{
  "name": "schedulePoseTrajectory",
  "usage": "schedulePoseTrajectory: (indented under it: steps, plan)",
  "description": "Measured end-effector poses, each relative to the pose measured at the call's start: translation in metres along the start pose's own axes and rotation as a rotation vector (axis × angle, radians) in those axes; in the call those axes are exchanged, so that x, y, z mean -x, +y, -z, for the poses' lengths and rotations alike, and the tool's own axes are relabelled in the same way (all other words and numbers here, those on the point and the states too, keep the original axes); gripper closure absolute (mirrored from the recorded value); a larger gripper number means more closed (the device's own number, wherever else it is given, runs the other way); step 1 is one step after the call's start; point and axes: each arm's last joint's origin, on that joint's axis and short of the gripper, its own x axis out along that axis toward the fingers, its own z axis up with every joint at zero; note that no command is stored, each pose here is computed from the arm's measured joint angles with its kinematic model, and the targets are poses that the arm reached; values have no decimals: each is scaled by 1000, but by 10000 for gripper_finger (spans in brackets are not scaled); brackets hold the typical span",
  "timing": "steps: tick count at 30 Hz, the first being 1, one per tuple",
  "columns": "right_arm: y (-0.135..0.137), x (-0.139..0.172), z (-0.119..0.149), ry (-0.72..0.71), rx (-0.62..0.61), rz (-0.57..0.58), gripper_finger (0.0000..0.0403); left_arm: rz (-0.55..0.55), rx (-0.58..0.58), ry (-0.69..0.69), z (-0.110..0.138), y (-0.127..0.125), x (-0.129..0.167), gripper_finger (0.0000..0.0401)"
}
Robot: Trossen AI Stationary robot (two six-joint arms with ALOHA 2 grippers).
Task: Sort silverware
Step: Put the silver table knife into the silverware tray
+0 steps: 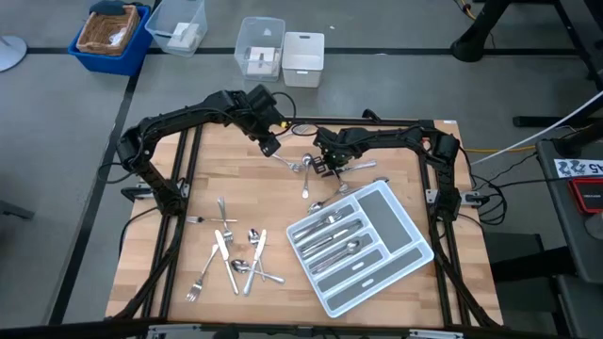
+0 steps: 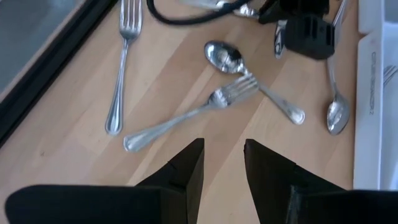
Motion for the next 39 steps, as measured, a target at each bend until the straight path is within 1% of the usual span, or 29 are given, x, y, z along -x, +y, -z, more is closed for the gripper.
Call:
schedulePoseTrajectory:
  steps: [6,10,13,17,21,25,30,36,39]
  plan:
    - [1,3,0,4,-1,-19,363,-3,-11,46,4,0,0,297]
    - [1,13,-2,-22,-4,-45,362,-2,-18,44,4,0,0,297]
    - [-2,22,0,-15,-7,-36,362,-3,-34,43,4,1,0,297]
    - [-4,35,-3,-44,-17,-59,362,-5,-37,42,4,3,0,297]
    - [-6,40,-4,-47,-21,-59,362,-8,-34,40,4,5,1,297]
    - [-6,47,-4,-46,-21,-94,361,-12,-29,38,3,9,1,297]
    - [-7,60,0,13,-16,-155,361,-28,-48,30,3,21,3,297]
    - [-15,88,9,36,-10,-148,363,-62,-23,-31,-2,45,7,297]
    - [-18,105,15,48,-16,-172,368,-83,-3,-72,-5,58,10,297]
